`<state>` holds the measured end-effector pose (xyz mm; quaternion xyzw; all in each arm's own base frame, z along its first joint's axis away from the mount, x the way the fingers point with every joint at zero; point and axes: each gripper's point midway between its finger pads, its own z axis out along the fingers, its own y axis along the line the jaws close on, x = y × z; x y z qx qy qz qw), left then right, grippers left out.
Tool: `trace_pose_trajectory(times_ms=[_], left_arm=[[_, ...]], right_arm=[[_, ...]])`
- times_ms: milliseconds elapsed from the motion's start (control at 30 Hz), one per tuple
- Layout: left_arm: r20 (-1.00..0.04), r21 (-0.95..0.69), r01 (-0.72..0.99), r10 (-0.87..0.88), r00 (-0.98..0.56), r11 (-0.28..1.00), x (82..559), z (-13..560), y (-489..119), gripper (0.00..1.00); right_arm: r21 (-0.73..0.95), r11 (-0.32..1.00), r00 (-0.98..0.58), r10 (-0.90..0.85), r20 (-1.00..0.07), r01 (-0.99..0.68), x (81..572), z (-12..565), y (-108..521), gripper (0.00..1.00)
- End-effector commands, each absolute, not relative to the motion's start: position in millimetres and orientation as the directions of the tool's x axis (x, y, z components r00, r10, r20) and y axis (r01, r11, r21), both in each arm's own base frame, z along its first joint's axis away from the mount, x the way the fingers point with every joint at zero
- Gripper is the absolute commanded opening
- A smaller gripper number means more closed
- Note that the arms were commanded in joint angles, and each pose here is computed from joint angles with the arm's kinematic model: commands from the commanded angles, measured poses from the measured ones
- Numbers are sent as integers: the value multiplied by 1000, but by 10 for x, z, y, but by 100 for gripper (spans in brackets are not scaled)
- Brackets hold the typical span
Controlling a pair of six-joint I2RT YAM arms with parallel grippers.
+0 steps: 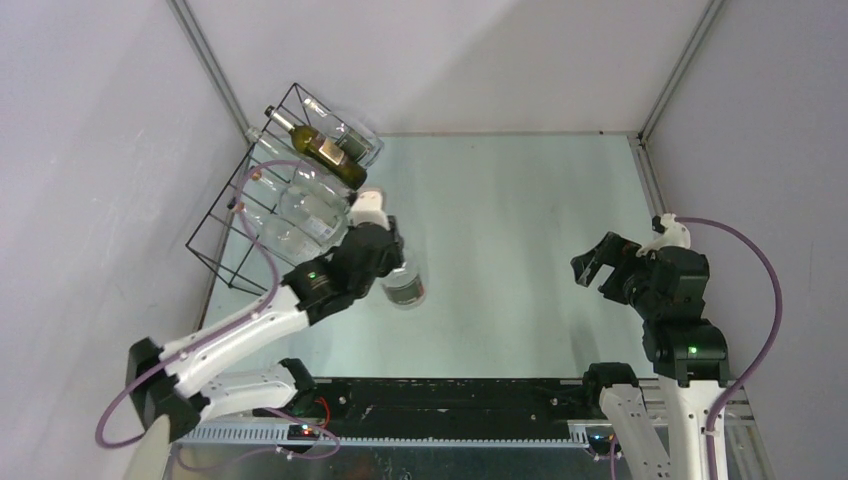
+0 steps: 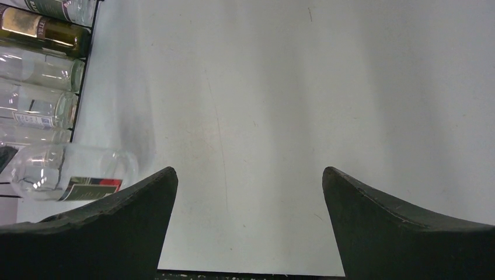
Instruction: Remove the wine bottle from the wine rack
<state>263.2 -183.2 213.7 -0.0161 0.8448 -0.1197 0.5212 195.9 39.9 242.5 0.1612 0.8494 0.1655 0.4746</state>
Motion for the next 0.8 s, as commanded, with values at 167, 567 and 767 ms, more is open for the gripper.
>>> trace_pose_trajectory(times_ms=[167, 567, 767], left_arm=[[-943, -327, 372, -275, -185, 869, 2894, 3249, -2975, 0], [-981, -157, 464, -83, -175, 872, 2720, 2891, -3472, 0], [-975, -171, 454, -84, -206, 875, 2660, 2691, -3440, 20]], right_arm=[[431, 894, -485, 433, -760, 123, 1865, 2431, 381, 98], [453, 885, -505, 441, -742, 107, 1873, 2419, 445, 100], [463, 881, -502, 446, -742, 98, 1865, 2440, 465, 100]])
